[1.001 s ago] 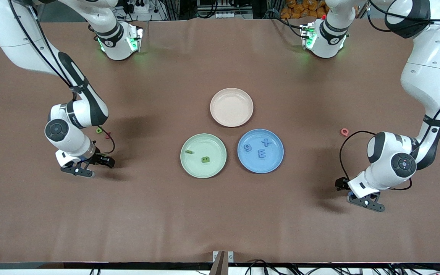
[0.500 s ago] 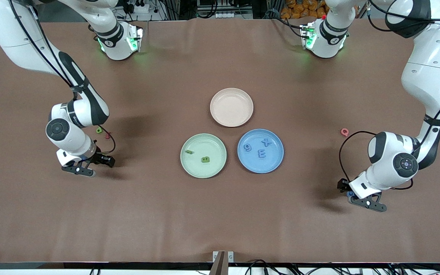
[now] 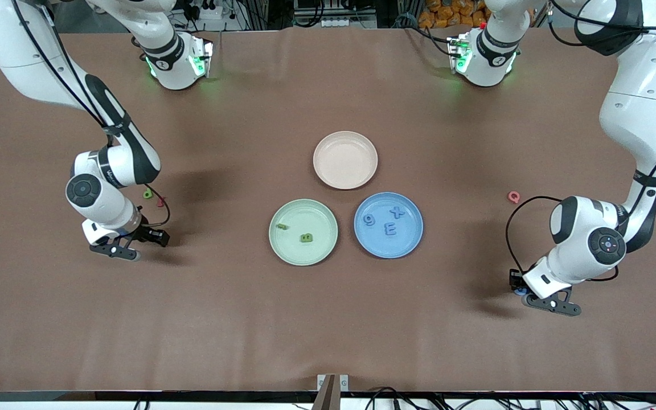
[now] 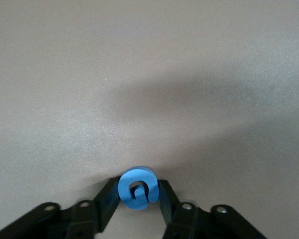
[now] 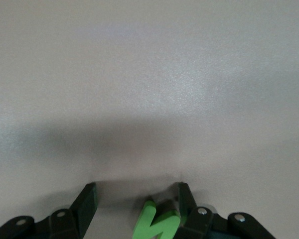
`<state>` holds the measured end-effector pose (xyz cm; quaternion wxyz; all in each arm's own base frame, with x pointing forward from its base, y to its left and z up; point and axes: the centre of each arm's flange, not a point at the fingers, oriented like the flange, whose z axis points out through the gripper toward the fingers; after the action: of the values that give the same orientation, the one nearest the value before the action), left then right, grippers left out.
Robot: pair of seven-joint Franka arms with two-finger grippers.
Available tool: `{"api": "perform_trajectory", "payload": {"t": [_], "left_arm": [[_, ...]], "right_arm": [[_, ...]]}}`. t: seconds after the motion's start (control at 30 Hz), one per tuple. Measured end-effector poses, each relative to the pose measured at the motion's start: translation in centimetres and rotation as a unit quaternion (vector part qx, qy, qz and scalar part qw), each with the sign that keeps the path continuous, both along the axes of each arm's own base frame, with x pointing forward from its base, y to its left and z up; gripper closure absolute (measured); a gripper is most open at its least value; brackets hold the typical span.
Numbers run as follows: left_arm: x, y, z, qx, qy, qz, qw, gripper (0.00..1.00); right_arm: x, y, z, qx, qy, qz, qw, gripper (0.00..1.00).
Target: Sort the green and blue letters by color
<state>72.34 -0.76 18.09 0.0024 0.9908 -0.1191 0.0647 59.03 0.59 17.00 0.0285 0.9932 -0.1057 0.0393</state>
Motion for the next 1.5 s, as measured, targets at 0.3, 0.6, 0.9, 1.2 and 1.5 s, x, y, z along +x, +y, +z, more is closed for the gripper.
{"api": "perform_trajectory", "payload": {"t": [0.3, 0.6, 0.9, 1.2, 1.5], "left_arm": [[-0.1, -3.1, 1.3, -0.004, 0.011, 0.032, 0.999, 0.64], [-0.8, -10.6, 5.6, -0.02, 0.03, 0.091, 0.995, 0.64], [-3.0, -18.7, 7.7, -0.028, 0.051, 0.15, 0.987, 0.64], [-7.7, -30.5, 7.9, -0.022, 0.064, 0.18, 0.981, 0.64], [-10.7, -33.7, 6.5, 0.016, 0.093, 0.176, 0.98, 0.64]], "right_arm": [[-0.2, 0.0, 0.1, 0.0, 0.0, 0.0, 1.0, 0.29], [-0.5, 0.0, 0.1, 0.0, 0.002, 0.0, 1.0, 0.3], [-0.9, 0.1, 0.1, -0.001, 0.004, 0.001, 1.0, 0.31], [-1.0, 0.1, 0.1, -0.001, 0.004, 0.002, 1.0, 0.35], [-1.0, 0.2, 0.2, 0.0, 0.003, 0.003, 1.0, 0.37]]}}
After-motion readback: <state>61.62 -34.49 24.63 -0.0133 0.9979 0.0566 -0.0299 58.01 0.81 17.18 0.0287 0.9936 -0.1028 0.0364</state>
